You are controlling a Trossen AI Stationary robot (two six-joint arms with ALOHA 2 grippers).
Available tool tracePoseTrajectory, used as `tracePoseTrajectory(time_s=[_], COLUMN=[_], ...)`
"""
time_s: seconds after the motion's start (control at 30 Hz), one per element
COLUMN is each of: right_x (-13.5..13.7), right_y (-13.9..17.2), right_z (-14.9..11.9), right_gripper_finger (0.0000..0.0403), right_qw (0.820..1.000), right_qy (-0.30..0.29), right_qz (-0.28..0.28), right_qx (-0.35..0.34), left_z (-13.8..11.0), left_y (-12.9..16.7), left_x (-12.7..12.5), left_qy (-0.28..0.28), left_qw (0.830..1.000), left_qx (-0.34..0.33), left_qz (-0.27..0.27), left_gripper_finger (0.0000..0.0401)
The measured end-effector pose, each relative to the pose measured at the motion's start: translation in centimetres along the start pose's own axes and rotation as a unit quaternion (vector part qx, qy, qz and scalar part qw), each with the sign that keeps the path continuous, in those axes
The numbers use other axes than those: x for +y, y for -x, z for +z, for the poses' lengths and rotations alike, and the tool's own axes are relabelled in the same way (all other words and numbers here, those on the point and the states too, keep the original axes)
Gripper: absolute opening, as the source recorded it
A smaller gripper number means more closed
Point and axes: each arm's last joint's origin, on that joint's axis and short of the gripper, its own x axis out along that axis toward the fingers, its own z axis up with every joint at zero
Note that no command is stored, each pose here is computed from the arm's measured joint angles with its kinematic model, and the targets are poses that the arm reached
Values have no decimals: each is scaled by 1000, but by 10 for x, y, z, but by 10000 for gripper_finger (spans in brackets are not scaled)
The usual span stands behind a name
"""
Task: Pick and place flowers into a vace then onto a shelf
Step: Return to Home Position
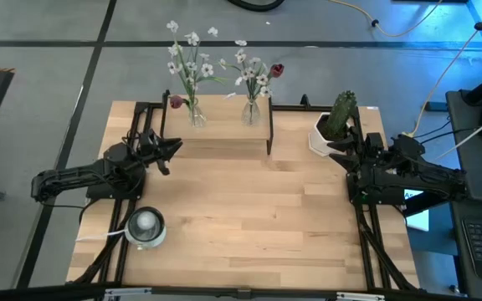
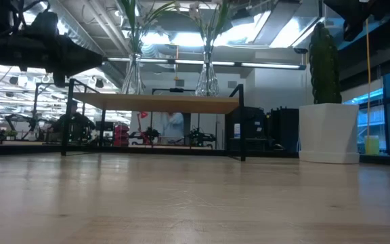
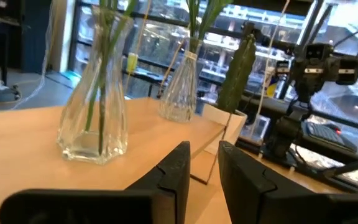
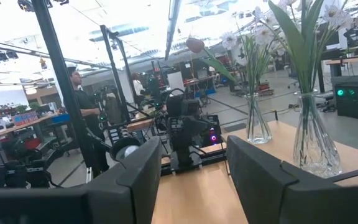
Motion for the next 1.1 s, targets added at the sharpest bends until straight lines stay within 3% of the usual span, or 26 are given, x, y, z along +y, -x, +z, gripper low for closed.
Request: tracePoseTrajectory(time_s=[0.47, 0.83, 1.1], right_x=[0, -4, -18], right_y=[0, -1, -9], right_z=[-1, -5, -53], right_gripper_finger=[185, 185, 185], right_qw=[1000, 998, 996], right_qy=[27, 52, 50], right_qz=[-2, -43, -52], right_qx=[6, 6, -58], left_z=[-6, -6, -6], left_y=[0, 0, 0], left_x=[2, 2, 2], left_qy=[-17, -17, -17], left_qw=[999, 999, 999], left_qx=[30, 31, 31], left_qz=[11, 11, 11], left_gripper_finger=[62, 60, 59])
